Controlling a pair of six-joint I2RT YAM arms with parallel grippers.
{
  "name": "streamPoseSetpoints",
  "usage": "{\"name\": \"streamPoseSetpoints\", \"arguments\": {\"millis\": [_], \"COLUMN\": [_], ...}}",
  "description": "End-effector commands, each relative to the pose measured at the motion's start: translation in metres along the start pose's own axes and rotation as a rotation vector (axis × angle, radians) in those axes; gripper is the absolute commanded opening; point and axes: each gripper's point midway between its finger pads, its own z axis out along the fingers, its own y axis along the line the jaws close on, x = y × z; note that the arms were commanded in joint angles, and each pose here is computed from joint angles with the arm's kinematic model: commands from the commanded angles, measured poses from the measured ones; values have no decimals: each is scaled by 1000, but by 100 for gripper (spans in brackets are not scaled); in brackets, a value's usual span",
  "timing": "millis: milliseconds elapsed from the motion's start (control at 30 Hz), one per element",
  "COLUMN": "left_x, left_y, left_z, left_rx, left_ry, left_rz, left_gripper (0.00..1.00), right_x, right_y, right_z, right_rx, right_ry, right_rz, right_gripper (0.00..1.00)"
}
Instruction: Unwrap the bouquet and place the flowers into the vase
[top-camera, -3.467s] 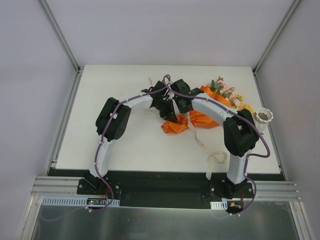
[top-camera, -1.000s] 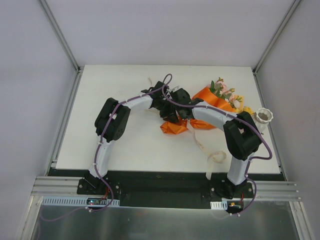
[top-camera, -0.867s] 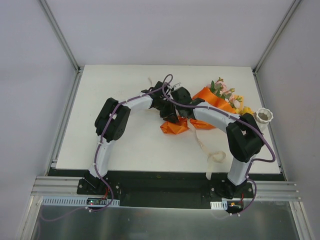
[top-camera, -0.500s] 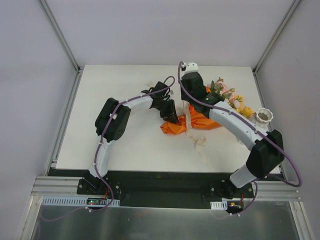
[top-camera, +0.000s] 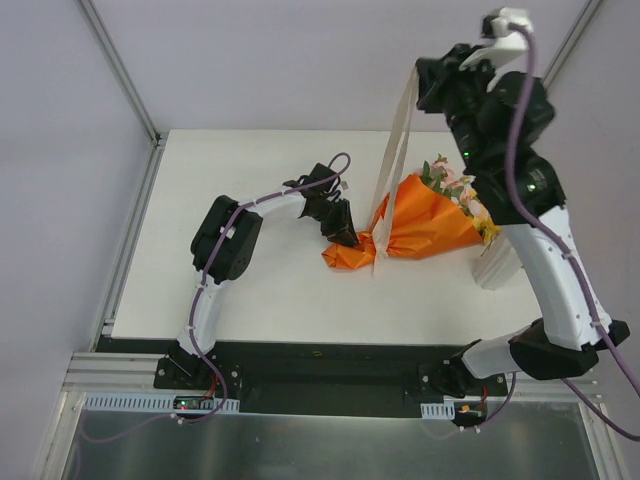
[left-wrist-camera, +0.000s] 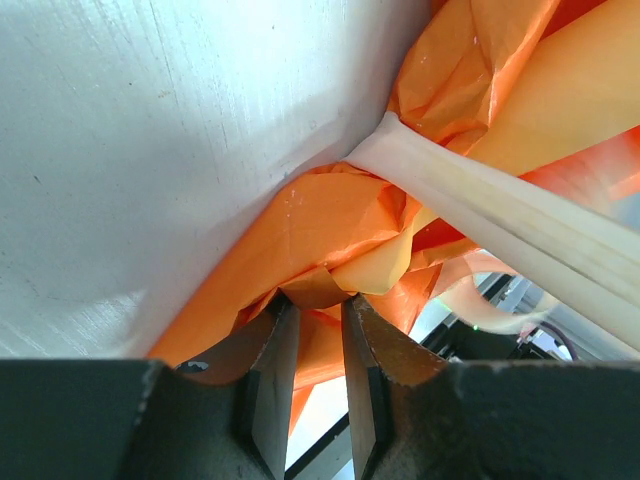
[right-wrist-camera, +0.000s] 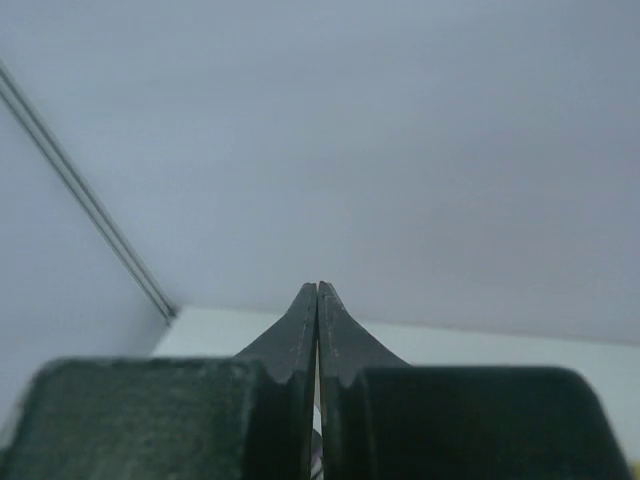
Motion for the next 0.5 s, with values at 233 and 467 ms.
{"name": "streamPoseSetpoints", "arguments": {"millis": [233,467], "left_x": [8,3], "left_y": [21,-1], "left_z": [10,-6], "left_rx": [-68,-27], "left_ry": [15,-15], "left_rz": [-7,41], "left_gripper": [24,28], "right_x": [-204,-181], "right_y": [21,15], "right_z": [-113,-133], "right_rx": [-250,-269], "right_ry": [-506,-460], "right_rz": [184,192], "right_gripper": [0,0]}}
